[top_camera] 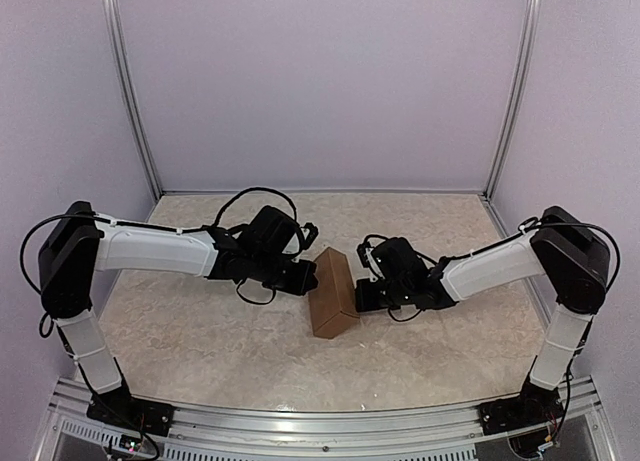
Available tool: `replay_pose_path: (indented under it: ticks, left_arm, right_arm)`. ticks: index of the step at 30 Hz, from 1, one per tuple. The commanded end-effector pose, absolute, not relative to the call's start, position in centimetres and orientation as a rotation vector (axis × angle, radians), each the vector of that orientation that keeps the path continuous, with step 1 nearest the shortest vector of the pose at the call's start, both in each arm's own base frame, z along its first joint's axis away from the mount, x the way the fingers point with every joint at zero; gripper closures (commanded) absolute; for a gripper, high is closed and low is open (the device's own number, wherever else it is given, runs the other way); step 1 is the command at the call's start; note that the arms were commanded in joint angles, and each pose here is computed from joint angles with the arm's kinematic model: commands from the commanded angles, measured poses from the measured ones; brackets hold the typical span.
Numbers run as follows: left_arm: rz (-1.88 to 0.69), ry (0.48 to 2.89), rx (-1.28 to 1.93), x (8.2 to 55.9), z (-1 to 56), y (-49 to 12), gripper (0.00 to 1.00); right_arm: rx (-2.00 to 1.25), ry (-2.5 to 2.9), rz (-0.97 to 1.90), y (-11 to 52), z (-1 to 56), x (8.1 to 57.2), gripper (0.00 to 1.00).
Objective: Fold the paper box
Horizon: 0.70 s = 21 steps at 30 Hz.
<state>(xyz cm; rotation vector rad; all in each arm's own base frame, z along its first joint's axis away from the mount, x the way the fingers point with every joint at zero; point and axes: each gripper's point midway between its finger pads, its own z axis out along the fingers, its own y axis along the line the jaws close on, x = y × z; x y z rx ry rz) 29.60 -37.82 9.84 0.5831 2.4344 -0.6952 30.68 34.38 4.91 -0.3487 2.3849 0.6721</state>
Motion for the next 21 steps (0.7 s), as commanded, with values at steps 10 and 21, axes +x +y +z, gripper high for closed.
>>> replay_pose_path:
  ticks: [10,21]
  left_arm:
    - [-0.692,2.385,0.584,31.3,12.0,-38.9,1.0]
    - [-0.417,2.312,0.434,33.6,16.0,-33.1,0.9]
  right_arm:
    - [-0.346,2.386,0.577,31.6,5.1,31.1,1.0]
    - [-0.389,2.279,0.336,28.2,9.7,32.3,1.0]
